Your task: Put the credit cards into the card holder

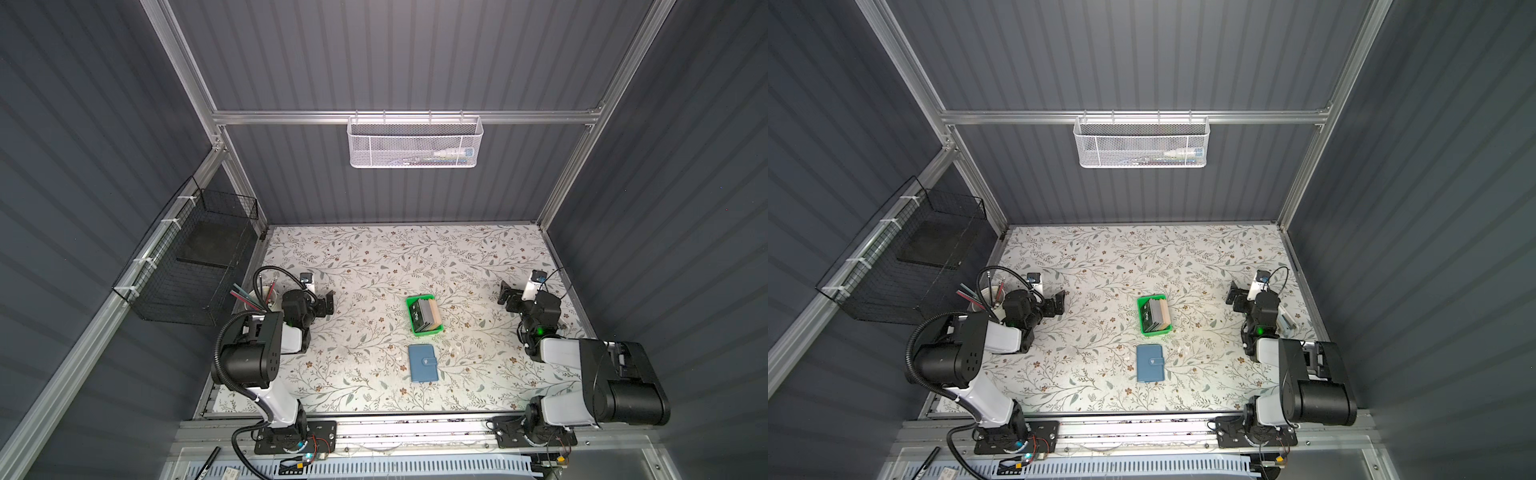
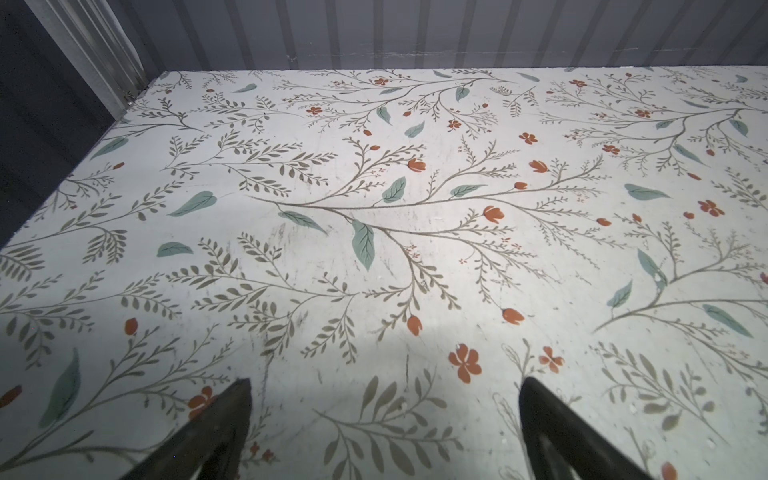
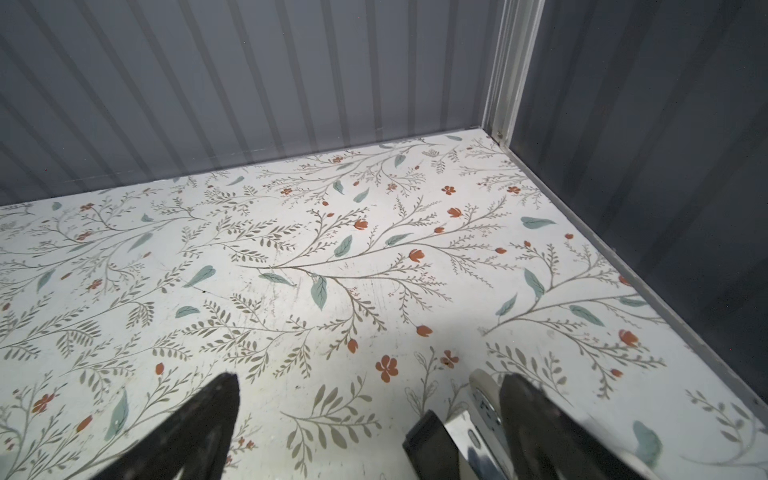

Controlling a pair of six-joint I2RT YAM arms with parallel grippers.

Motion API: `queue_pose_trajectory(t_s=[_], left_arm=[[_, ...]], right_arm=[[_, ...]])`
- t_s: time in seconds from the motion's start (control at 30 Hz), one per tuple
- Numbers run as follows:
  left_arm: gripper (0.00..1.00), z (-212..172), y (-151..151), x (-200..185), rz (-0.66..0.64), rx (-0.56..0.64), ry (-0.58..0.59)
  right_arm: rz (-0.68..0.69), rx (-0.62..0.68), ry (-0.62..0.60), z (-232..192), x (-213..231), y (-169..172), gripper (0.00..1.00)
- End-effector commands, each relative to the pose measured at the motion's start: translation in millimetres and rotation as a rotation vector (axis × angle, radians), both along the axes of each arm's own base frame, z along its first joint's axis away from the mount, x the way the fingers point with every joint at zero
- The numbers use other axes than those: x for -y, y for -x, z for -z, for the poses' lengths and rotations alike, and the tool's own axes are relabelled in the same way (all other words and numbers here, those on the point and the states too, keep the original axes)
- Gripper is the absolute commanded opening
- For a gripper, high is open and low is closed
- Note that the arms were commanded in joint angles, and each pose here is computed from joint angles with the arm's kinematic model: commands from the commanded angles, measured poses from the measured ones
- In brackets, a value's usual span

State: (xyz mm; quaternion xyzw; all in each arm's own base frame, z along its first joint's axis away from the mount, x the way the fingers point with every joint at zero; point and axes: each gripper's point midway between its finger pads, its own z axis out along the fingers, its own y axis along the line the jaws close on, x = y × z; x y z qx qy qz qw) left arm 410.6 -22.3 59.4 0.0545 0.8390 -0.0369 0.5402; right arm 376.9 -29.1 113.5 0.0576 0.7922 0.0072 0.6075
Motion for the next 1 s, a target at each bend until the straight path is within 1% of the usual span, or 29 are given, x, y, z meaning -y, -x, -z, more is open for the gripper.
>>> queue_pose_trajectory(t_s=[0.0, 0.1, 0.13, 0.2, 0.27, 0.97], left_arm=[[1.00, -3, -4, 3, 0.011, 0.002, -0.004], [1.00, -3, -4, 3, 0.012, 0.005, -0.003], [1.00, -3, -4, 3, 0.011, 0.002, -0.003], [1.00, -3, -4, 3, 0.011, 0.003, -0.001], [1.00, -3, -4, 3, 0.012, 0.004, -0.002], [1.00, -3, -4, 3, 0.012, 0.003, -0.002]], right_arm=[[-0.119, 0.063, 0.016, -10, -19, 6, 0.99], [-0.186, 0.038, 0.022, -7, -29, 2, 0.99], [-0.184, 0.021, 0.019, -6, -28, -1, 0.99], [-0.127, -0.023, 0.001, -3, -19, -10, 0.99], [-0.068, -0.022, -0.003, -3, -9, -10, 0.99], [-0.064, -0.026, 0.009, -3, -11, -10, 0.99]])
